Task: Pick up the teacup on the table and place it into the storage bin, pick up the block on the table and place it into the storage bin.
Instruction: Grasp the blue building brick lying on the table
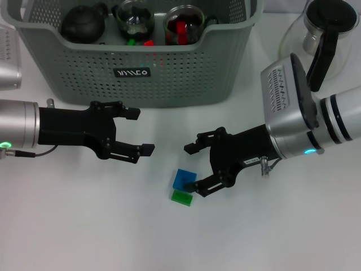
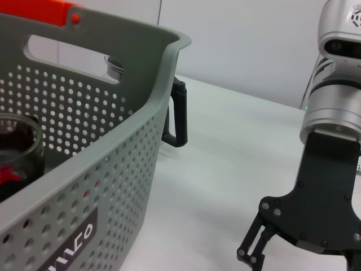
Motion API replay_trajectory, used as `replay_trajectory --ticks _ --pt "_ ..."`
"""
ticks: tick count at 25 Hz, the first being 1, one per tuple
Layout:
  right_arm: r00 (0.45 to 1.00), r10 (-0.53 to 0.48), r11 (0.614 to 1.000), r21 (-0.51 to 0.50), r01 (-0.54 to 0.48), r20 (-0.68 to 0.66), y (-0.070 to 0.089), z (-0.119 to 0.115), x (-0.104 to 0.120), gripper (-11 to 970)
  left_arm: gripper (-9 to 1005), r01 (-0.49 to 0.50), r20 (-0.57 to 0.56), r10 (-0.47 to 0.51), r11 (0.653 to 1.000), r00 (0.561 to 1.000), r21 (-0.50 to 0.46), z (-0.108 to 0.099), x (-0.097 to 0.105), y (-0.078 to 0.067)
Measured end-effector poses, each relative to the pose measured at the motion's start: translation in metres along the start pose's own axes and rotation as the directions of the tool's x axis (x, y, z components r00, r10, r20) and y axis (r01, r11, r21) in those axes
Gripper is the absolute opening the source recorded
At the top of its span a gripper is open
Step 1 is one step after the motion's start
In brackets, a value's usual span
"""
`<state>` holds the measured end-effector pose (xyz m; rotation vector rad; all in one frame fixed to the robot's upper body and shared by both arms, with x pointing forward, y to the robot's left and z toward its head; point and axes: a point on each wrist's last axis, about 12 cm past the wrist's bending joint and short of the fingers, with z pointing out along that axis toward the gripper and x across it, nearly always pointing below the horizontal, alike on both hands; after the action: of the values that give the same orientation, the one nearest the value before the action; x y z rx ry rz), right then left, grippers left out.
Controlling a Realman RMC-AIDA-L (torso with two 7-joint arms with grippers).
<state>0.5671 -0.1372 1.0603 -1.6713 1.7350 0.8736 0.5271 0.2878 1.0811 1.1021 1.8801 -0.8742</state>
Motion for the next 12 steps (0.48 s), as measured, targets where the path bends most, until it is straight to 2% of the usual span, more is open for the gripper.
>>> replay_trajectory --ticks 12 --pt "0.999 -0.019 0.999 0.029 0.019 -0.031 -0.0022 0.0056 0.0008 879 950 0.007 0.000 -0.007 1.000 1.000 -0.009 0.0015 0.0019 -0.0002"
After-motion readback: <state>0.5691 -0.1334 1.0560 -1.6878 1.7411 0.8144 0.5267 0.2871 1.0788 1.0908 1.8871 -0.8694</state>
